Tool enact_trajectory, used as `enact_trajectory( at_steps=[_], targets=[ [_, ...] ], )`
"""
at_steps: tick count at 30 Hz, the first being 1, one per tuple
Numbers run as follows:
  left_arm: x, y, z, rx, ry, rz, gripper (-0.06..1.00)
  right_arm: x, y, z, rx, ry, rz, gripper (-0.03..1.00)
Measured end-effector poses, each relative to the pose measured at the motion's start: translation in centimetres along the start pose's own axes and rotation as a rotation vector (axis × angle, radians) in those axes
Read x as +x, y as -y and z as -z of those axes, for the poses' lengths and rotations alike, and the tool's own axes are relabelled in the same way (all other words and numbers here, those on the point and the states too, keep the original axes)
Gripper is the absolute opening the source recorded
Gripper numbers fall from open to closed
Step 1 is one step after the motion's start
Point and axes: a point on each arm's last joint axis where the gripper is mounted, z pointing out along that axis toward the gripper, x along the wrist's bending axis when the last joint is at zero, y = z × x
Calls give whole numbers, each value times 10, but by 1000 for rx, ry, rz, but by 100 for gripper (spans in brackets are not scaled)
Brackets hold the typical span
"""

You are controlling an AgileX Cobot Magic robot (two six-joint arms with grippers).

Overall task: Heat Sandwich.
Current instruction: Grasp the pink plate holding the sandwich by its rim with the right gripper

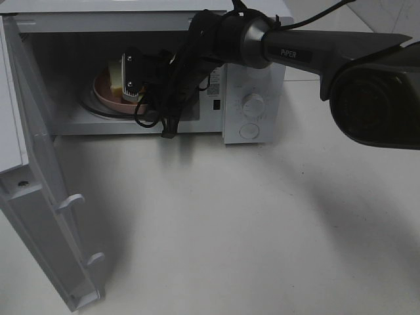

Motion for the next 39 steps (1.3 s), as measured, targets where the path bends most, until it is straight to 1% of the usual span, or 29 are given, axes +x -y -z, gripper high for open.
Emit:
enact_trajectory(
  at_steps=[10,12,15,20,21,25,28,30,39],
  targets=[
    [0,0,0,0,0,0,76,1,-1,1,1,-22,4,20],
    [0,0,0,0,0,0,76,2,-2,4,1,-37,7,17],
    [0,0,0,0,0,0,76,3,-2,4,2,-45,10,17],
    [0,0,0,0,0,0,76,3,-6,13,1,-74,15,15],
    [0,0,0,0,0,0,76,4,-7,17,2,-100,17,15],
    [0,0,0,0,0,0,76,5,-9,22,3,-133,5,15],
    [0,0,0,0,0,0,76,5,-11,24,3,-131,-27,15],
    [0,0,0,0,0,0,76,6,-17,27,4,-130,-76,14],
    [0,0,0,0,0,0,76,15,-27,31,35,-150,-64,13]
  ],
)
